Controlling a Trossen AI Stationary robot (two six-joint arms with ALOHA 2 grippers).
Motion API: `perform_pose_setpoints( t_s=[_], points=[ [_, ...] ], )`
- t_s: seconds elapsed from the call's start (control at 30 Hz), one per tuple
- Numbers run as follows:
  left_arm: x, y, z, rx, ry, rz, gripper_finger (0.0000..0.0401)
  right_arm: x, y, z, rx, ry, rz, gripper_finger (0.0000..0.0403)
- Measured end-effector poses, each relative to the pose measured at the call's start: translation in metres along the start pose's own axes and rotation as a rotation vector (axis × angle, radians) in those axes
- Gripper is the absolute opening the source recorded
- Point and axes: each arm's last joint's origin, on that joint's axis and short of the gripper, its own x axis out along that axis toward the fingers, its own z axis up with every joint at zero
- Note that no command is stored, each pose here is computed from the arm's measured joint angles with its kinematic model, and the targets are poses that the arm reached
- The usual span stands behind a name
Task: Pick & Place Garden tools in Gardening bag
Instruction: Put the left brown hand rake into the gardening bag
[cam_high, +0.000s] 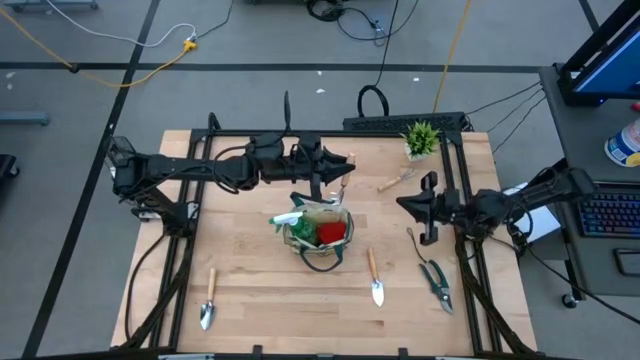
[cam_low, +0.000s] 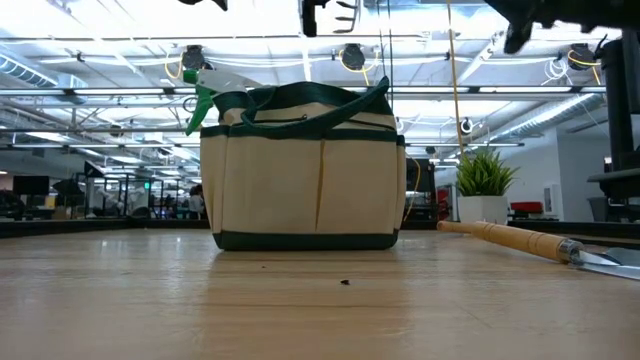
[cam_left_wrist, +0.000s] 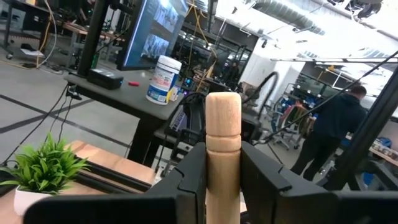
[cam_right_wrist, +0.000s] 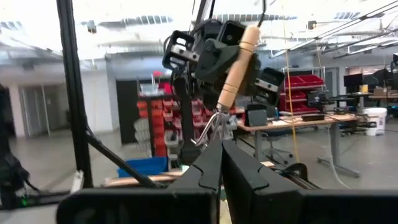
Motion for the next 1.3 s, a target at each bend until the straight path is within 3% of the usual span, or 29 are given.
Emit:
perform_pose_setpoints(
  t_s=[0.2, 0.47, 0.77, 0.87, 1.17, 1.3],
  points=[
    [0.000, 0.000, 0.000, 0.020, 0.000, 0.000, 0.0073, 0.027, 0.010, 0.019, -0.120, 0.050, -0.001, 0.0046],
    [0.000, -0.001, -0.001, 0.029, 0.002, -0.004, 0.0073, 0.059, 0.011, 0.032, -0.182, 0.067, -0.097, 0.0139],
    [0.001, -0.011, -0.005, 0.062, 0.015, -0.031, 0.0073, 0.085, -0.001, 0.026, 0.037, 0.082, -0.197, 0.0238],
    [0.001, -0.012, -0.006, 0.066, 0.022, -0.031, 0.0073, 0.091, -0.003, 0.023, 0.110, 0.060, -0.179, 0.0256],
    [0.001, -0.013, -0.007, 0.075, 0.030, -0.034, 0.0073, 0.109, -0.006, 0.005, 0.262, 0.038, -0.104, 0.0254],
    [0.001, -0.013, -0.009, 0.073, 0.047, -0.027, 0.0073, 0.118, -0.005, 0.005, 0.266, 0.034, -0.096, 0.0253]
  ],
)
